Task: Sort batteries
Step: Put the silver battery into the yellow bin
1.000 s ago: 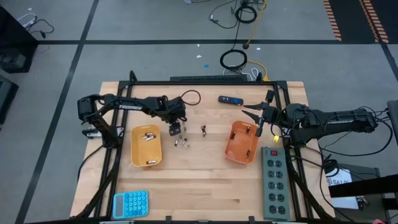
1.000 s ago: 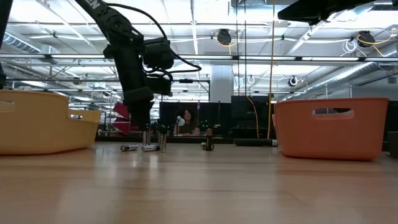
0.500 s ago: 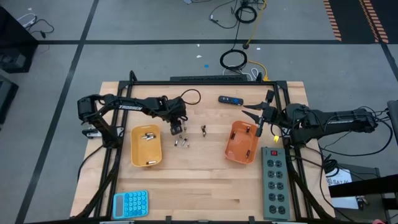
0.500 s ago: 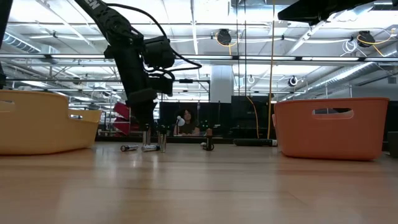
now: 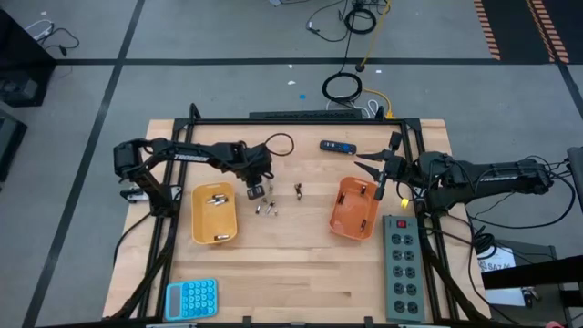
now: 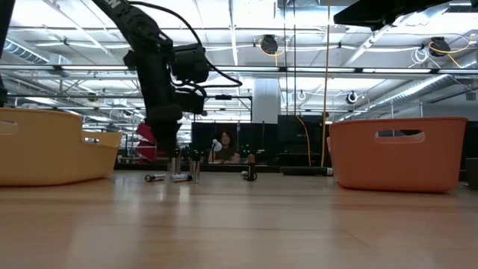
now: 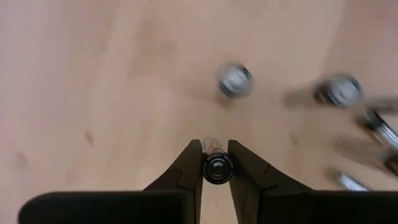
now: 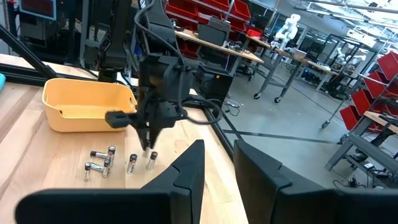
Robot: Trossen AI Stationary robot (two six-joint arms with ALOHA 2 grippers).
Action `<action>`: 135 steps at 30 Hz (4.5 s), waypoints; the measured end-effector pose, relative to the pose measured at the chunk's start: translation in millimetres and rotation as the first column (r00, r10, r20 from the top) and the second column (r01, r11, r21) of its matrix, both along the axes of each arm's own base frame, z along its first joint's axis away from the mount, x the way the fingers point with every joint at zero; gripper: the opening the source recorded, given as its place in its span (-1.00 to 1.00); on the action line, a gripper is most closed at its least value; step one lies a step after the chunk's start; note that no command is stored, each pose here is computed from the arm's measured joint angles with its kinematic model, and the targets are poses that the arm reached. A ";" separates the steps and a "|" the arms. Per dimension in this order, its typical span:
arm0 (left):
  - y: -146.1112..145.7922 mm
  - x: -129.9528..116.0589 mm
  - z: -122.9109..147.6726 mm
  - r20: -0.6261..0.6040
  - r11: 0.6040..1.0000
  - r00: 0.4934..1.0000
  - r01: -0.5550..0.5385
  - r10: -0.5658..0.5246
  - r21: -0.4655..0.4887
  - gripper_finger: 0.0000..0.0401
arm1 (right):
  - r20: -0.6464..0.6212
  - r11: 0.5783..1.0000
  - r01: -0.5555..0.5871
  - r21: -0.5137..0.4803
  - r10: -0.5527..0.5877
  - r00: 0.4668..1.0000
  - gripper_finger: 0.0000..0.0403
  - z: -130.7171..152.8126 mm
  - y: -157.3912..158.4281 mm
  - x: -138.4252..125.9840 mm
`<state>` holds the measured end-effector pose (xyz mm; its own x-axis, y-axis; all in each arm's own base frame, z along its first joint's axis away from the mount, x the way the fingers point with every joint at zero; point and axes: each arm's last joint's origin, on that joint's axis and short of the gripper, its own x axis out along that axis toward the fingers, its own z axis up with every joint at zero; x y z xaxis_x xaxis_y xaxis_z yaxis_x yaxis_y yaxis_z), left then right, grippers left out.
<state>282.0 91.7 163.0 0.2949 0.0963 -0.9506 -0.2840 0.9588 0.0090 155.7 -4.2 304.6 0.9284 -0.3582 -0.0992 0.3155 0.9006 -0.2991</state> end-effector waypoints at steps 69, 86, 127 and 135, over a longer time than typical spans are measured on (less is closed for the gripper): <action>-105.7 -56.6 60.6 -0.288 0.936 0.948 -0.216 0.133 -0.277 -0.10 | -0.009 0.999 0.004 0.035 -0.003 1.000 -0.62 -2.1 0.0 -0.3; -88.9 9.0 28.0 -0.105 0.994 0.990 0.087 -0.093 -0.060 -0.07 | -0.030 0.999 0.004 0.035 -0.003 1.000 -0.62 -4.2 0.0 -0.5; -72.3 26.5 1.3 0.006 0.996 0.997 0.079 -0.078 -0.040 -0.72 | -0.049 0.999 0.006 0.036 -0.004 0.999 -0.62 -6.0 -0.1 -0.8; -72.2 26.4 28.9 -0.005 0.996 0.997 0.079 -0.079 -0.040 -0.72 | -0.049 0.999 0.007 0.037 -0.005 0.999 -0.62 -6.1 -0.1 -0.8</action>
